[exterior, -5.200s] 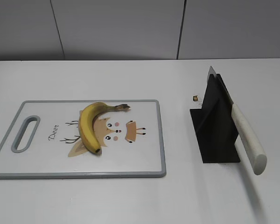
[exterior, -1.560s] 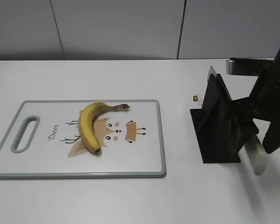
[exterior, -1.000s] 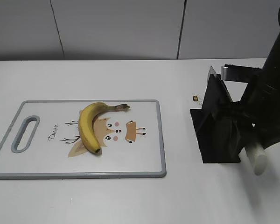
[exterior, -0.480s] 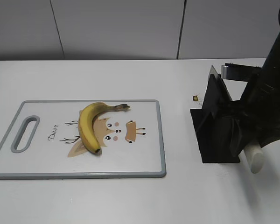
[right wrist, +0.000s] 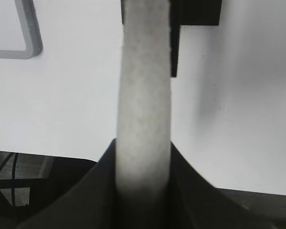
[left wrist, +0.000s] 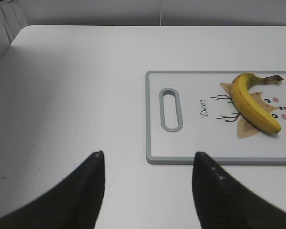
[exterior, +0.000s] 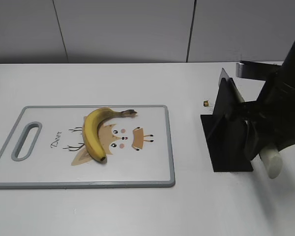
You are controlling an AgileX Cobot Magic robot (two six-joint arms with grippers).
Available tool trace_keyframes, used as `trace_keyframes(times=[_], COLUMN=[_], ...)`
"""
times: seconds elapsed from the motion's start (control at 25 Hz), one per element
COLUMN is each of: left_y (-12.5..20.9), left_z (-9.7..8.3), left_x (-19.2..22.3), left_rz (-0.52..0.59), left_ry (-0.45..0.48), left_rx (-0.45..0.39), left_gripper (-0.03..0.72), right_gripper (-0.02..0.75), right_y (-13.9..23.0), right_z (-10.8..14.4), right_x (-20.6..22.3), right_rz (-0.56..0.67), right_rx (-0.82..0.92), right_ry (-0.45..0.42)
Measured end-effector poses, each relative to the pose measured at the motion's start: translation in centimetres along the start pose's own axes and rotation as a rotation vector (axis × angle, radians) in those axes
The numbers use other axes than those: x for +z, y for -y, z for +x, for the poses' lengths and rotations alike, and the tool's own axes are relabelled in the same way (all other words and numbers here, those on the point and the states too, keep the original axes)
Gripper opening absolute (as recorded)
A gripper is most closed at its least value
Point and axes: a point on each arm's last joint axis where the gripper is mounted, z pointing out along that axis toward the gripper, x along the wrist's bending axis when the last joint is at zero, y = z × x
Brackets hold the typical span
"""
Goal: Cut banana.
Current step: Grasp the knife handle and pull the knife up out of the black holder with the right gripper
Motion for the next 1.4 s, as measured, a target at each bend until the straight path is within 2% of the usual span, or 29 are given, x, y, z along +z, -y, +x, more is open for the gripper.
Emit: trace_keyframes(times=[0.6, 1.08, 1.4], left_y=[0.0, 0.0, 0.0], left_z=[0.0, 0.0, -0.3], left_x=[0.0, 0.0, 0.0], left_rz=[0.0, 0.0, -0.003], left_ry=[0.0, 0.0, 0.028], left_rx=[0.0, 0.0, -0.016], left_gripper=[0.555, 0.554, 0.502], right_gripper=[0.16, 0.16, 0.16], right_y=[1.9, 1.9, 1.8], right_z=[0.0, 1.2, 1.9], right_x=[-4.9, -10.4, -12.8], right_rz=[-0.177, -0.306, -0.371], right_rx=[-0.056, -0.09, -0.16], right_ry=[-0.025, -0.051, -0.073])
